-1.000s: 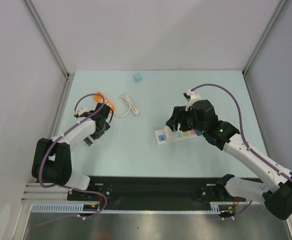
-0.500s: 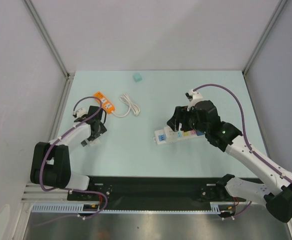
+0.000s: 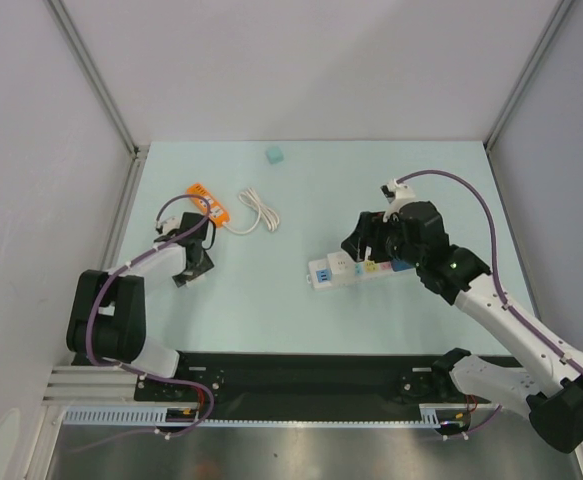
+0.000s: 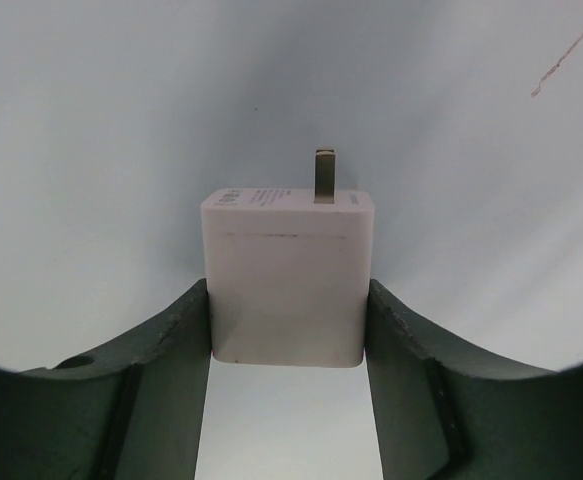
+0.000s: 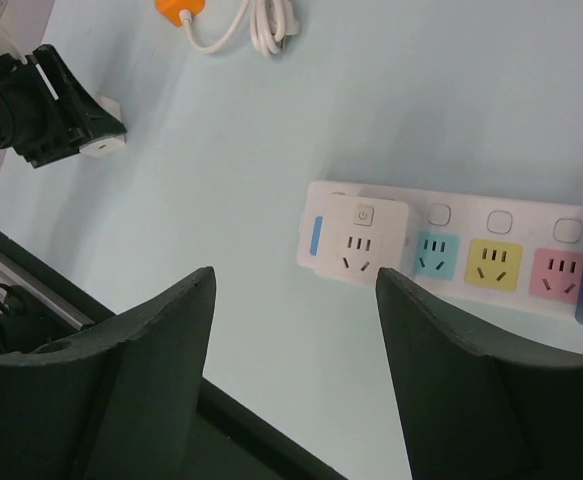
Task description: Insert the plug
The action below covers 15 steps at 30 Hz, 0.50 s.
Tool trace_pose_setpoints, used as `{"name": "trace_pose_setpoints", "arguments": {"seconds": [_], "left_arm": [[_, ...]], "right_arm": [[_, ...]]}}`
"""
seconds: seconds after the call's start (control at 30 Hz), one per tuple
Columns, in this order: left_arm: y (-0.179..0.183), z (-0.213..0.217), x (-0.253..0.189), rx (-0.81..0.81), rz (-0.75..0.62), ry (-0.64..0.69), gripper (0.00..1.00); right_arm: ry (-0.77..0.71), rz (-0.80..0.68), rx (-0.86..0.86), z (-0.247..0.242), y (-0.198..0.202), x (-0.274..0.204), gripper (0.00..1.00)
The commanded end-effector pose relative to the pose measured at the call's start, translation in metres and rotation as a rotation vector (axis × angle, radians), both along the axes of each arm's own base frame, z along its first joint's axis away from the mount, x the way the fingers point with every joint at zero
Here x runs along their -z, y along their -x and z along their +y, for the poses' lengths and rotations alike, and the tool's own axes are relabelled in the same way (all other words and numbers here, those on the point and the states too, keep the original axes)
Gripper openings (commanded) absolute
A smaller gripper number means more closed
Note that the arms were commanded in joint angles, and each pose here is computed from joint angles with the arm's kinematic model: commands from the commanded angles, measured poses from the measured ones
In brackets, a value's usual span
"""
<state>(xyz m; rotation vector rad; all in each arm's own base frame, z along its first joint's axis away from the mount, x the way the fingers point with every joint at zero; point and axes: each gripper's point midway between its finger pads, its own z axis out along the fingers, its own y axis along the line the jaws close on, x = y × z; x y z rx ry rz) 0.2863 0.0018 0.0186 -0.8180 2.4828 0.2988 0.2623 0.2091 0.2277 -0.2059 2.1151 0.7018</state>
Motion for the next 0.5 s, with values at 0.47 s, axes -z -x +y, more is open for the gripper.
{"name": "trace_pose_setpoints", "arguments": {"seconds": [0.47], "left_arm": [[-0.025,-0.129,-0.154,0.123,-0.511,0.547,0.00]], "right_arm": [[-0.276,-0.111,0.023,0.035,0.005,-0.026,0.76]]}}
